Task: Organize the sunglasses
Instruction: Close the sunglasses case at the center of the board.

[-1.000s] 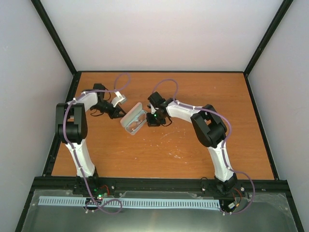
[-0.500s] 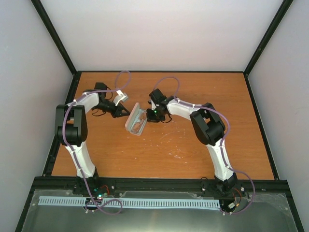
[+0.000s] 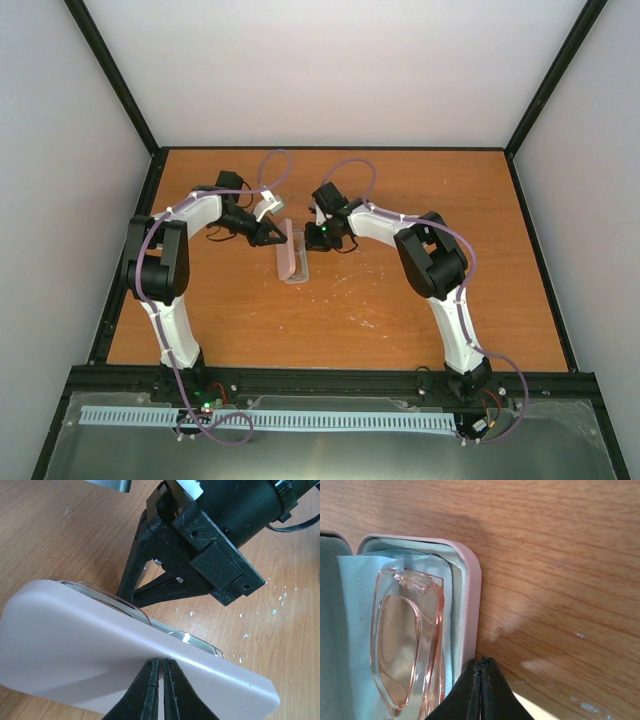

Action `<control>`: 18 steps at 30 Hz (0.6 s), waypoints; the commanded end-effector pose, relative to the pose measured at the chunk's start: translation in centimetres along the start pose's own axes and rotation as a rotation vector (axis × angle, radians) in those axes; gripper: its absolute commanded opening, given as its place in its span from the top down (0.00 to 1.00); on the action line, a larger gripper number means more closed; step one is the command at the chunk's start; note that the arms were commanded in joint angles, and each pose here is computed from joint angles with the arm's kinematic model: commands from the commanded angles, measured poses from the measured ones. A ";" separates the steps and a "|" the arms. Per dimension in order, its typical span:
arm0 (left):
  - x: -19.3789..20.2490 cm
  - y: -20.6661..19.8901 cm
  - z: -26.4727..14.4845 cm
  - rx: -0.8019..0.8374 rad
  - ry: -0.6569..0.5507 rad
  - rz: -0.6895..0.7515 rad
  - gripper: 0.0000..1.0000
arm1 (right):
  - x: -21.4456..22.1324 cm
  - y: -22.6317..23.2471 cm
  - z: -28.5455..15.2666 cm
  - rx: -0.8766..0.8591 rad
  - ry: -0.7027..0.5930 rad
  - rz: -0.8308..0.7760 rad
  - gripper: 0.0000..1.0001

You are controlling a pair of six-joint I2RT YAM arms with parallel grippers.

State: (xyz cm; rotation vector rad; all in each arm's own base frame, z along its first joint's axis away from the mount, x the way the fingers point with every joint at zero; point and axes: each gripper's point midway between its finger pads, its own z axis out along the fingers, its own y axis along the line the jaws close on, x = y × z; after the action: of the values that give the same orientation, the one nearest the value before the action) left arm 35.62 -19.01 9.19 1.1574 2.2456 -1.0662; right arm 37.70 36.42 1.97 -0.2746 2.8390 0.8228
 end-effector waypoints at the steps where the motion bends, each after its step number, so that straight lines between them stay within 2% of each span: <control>1: -0.8 -0.1 0.2 0.013 -0.028 0.012 0.92 | 1.7 -2.7 2.5 0.042 0.055 0.056 0.97; 18: -0.9 -1.2 2.7 0.059 0.002 0.007 0.93 | 2.0 -2.3 2.4 0.007 0.055 0.039 0.97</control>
State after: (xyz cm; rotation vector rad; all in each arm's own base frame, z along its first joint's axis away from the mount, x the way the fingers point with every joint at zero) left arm 35.08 -21.02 8.86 1.1817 2.2393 -1.1048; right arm 38.01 36.94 1.94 -0.2671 2.8113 0.9027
